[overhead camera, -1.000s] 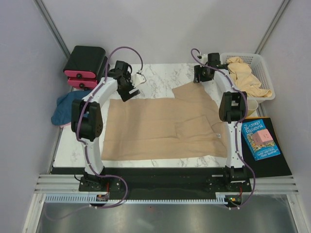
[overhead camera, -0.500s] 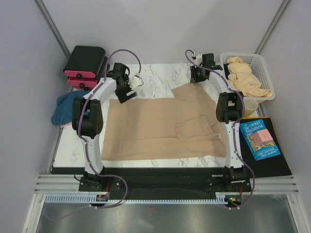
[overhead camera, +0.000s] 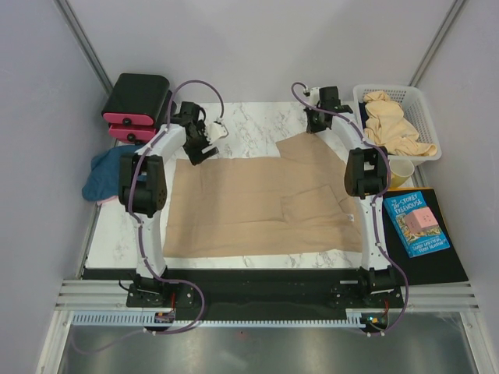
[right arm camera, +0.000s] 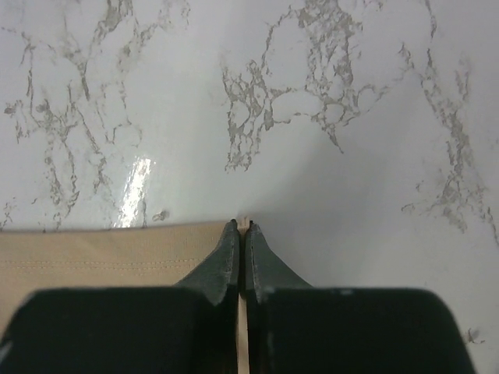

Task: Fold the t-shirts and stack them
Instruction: Grap the side of the flattened tshirt furthest away from the robot with both arms

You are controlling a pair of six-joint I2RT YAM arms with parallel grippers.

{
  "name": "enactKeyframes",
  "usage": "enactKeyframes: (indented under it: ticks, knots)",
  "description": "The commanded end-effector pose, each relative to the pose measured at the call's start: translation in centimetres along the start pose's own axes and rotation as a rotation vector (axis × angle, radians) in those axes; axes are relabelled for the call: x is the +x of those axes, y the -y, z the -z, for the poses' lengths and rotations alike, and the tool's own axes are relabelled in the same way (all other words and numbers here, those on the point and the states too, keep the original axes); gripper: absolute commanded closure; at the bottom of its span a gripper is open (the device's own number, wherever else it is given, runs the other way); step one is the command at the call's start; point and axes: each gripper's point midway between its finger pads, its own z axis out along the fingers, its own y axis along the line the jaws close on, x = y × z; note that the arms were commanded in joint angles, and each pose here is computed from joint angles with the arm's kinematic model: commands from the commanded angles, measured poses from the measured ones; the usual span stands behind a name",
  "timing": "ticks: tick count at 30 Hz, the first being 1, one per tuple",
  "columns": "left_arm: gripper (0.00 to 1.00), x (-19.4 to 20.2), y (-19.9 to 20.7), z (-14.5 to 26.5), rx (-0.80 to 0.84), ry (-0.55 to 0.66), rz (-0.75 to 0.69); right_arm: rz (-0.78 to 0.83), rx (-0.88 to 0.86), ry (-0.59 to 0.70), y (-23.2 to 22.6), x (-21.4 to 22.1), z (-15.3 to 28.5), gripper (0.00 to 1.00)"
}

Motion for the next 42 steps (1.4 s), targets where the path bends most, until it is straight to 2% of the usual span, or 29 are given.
enactKeyframes:
  ticks: [1,10,16,21,29,33,42]
  knots:
    - [0.1,-0.5,-1.8,-0.8,-0.011,0.048,-0.092,0.031,0.068,-0.082,0.9,1.9,1.0,1.0]
    - [0.09,1.6,-4.3,0.3,0.049,0.05,-0.173,0.075,0.082,-0.113,0.4,2.5,1.9,1.0]
    - [0.08,2.9,-2.4,0.8,0.18,0.027,-0.291,0.129,0.08,-0.113,-0.9,2.1,2.1,1.0]
    - [0.08,3.3,-1.0,0.4,0.267,0.021,-0.326,0.151,0.085,-0.117,-1.5,2.0,2.2,1.0]
    - [0.08,5.6,-2.0,-1.4,0.266,-0.047,-0.327,0.173,0.093,-0.134,-1.8,2.4,2.7,1.0]
    - [0.08,6.1,-3.9,-1.8,0.231,-0.041,-0.304,0.181,0.094,-0.141,-2.0,2.6,2.9,1.0]
    - [0.09,6.5,-3.8,-2.3,0.246,-0.046,-0.348,0.219,0.088,-0.132,-2.9,2.0,3.0,1.0]
